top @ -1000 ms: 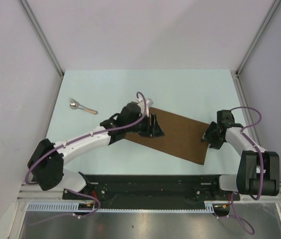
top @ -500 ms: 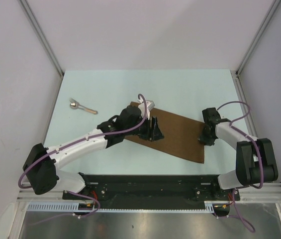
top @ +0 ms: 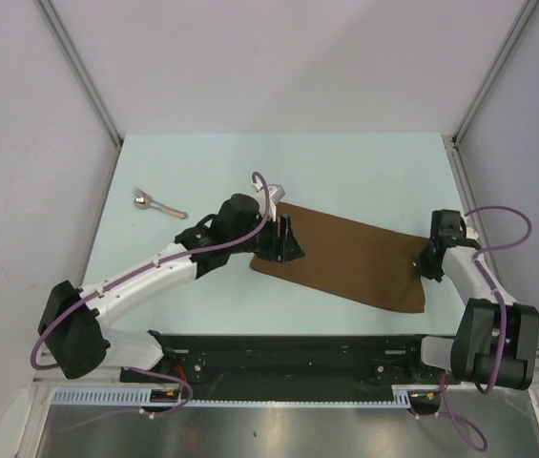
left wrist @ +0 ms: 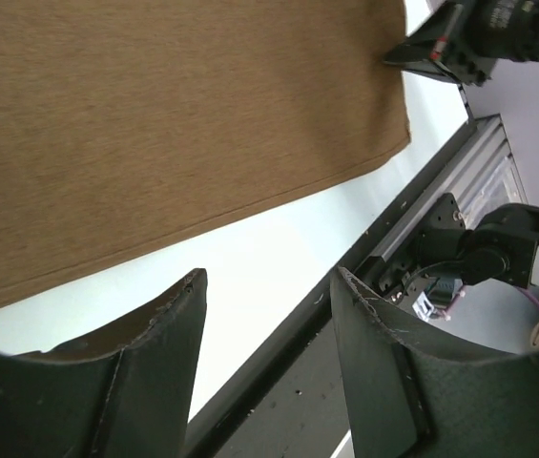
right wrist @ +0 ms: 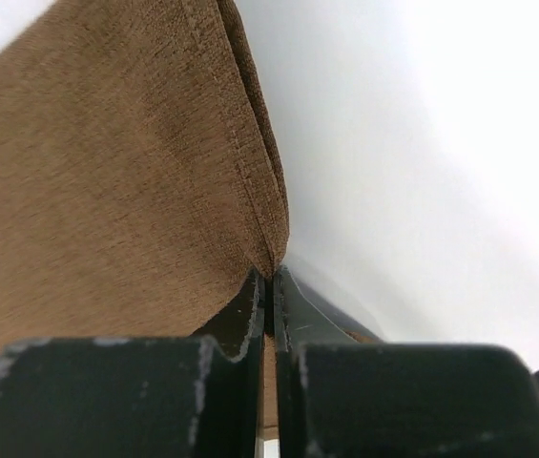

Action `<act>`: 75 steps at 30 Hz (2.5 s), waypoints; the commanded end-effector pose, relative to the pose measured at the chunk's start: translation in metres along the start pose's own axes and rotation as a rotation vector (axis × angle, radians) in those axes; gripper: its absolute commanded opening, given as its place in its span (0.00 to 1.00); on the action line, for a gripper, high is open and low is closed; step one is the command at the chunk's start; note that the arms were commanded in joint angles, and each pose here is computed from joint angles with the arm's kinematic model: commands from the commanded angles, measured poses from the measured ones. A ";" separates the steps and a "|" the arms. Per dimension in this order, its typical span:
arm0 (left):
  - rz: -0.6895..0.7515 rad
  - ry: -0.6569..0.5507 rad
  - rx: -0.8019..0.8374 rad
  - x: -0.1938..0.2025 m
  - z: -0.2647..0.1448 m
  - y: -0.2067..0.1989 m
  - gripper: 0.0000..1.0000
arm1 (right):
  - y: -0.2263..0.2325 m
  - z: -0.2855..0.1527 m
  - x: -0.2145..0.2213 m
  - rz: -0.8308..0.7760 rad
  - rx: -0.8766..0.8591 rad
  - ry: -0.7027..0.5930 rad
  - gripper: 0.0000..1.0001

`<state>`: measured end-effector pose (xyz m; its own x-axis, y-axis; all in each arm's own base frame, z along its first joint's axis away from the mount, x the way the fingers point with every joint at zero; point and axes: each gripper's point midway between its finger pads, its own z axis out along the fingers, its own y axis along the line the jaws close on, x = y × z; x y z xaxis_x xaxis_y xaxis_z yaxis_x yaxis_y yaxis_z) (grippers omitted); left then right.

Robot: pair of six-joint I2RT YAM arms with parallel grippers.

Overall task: Fold the napkin into a case and place the utensils inside
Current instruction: Pick up the rectangle-folded napkin from the center of the board, then fold the rectangle-folded napkin at the center of the board.

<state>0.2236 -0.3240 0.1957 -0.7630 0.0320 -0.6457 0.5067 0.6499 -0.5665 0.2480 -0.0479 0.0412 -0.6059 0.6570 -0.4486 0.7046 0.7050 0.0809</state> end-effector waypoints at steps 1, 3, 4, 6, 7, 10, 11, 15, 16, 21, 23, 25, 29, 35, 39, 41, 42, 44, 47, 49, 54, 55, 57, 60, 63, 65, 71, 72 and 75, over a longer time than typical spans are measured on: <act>0.019 -0.050 0.016 -0.014 -0.016 0.001 0.59 | 0.007 -0.017 -0.017 -0.033 -0.045 -0.053 0.00; 0.004 -0.054 0.014 -0.013 -0.017 0.008 0.59 | 0.030 -0.028 -0.026 -0.094 -0.103 -0.096 0.00; -0.002 -0.053 0.019 -0.012 -0.017 0.008 0.59 | 0.049 -0.035 -0.022 -0.160 -0.145 -0.111 0.00; -0.021 -0.058 0.012 -0.012 -0.019 0.015 0.59 | 0.084 -0.049 -0.020 -0.233 -0.199 -0.125 0.00; -0.026 -0.062 0.011 -0.013 -0.020 0.017 0.59 | 0.103 -0.055 -0.014 -0.245 -0.240 -0.118 0.00; -0.035 -0.086 -0.011 -0.019 -0.027 0.024 0.59 | 0.168 -0.068 0.014 -0.331 -0.364 -0.079 0.00; -0.038 -0.096 -0.016 -0.021 -0.029 0.026 0.59 | 0.189 -0.075 0.034 -0.363 -0.404 -0.053 0.00; -0.041 -0.112 -0.030 -0.021 -0.037 0.031 0.59 | 0.261 -0.070 0.079 -0.431 -0.494 0.043 0.00; -0.040 -0.118 -0.026 -0.021 -0.040 0.030 0.59 | 0.273 -0.071 0.088 -0.443 -0.514 0.056 0.00; -0.053 -0.128 -0.051 -0.018 -0.047 0.041 0.59 | 0.324 -0.073 0.122 -0.473 -0.607 0.115 0.00; -0.058 -0.129 -0.056 -0.017 -0.048 0.044 0.59 | 0.339 -0.071 0.129 -0.481 -0.623 0.125 0.00; -0.060 -0.129 -0.058 -0.016 -0.048 0.045 0.59 | 0.350 -0.072 0.135 -0.483 -0.635 0.135 0.00; -0.065 -0.132 -0.060 -0.016 -0.049 0.048 0.59 | 0.361 -0.074 0.140 -0.464 -0.649 0.153 0.00; -0.075 -0.118 -0.062 -0.012 -0.046 0.053 0.59 | 0.367 -0.066 0.155 -0.455 -0.668 0.219 0.00; -0.076 -0.122 -0.066 -0.013 -0.047 0.054 0.59 | 0.372 -0.061 0.166 -0.466 -0.693 0.251 0.00; -0.077 -0.130 -0.075 -0.015 -0.050 0.057 0.59 | 0.373 -0.057 0.166 -0.465 -0.692 0.255 0.00; -0.077 -0.132 -0.078 -0.015 -0.051 0.058 0.59 | 0.373 -0.054 0.169 -0.469 -0.692 0.263 0.00; -0.080 -0.136 -0.082 -0.015 -0.053 0.059 0.59 | 0.376 -0.053 0.171 -0.470 -0.710 0.272 0.00; -0.081 -0.139 -0.077 -0.014 -0.055 0.058 0.59 | 0.378 -0.051 0.174 -0.471 -0.717 0.287 0.00; -0.080 -0.139 -0.076 -0.013 -0.056 0.058 0.59 | 0.378 -0.055 0.175 -0.472 -0.729 0.296 0.00; -0.081 -0.142 -0.078 -0.014 -0.058 0.058 0.59 | 0.378 -0.067 0.171 -0.469 -0.749 0.281 0.00; -0.082 -0.141 -0.078 -0.013 -0.057 0.059 0.59 | 0.378 -0.067 0.172 -0.465 -0.751 0.285 0.00; -0.083 -0.142 -0.077 -0.013 -0.057 0.059 0.59 | 0.377 -0.068 0.171 -0.463 -0.752 0.286 0.00; -0.081 -0.144 -0.071 -0.014 -0.057 0.057 0.59 | 0.374 -0.067 0.174 -0.465 -0.744 0.292 0.00; -0.082 -0.139 -0.072 -0.012 -0.057 0.058 0.59 | 0.373 -0.071 0.177 -0.459 -0.754 0.300 0.00; -0.085 -0.139 -0.074 -0.011 -0.057 0.059 0.59 | 0.372 -0.073 0.178 -0.461 -0.756 0.296 0.00; -0.086 -0.135 -0.067 -0.010 -0.056 0.058 0.59 | 0.368 -0.068 0.184 -0.461 -0.746 0.317 0.00; -0.086 -0.136 -0.069 -0.010 -0.056 0.059 0.59 | 0.368 -0.067 0.185 -0.462 -0.744 0.320 0.00; -0.087 -0.135 -0.069 -0.010 -0.056 0.059 0.59 | 0.370 -0.066 0.186 -0.462 -0.749 0.320 0.00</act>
<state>0.2382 -0.2445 0.1878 -0.7619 -0.1190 -0.6367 0.3814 0.7121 -0.5895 0.3699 0.3414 0.0272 -0.9252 0.2274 -0.3037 0.0430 0.8582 0.5115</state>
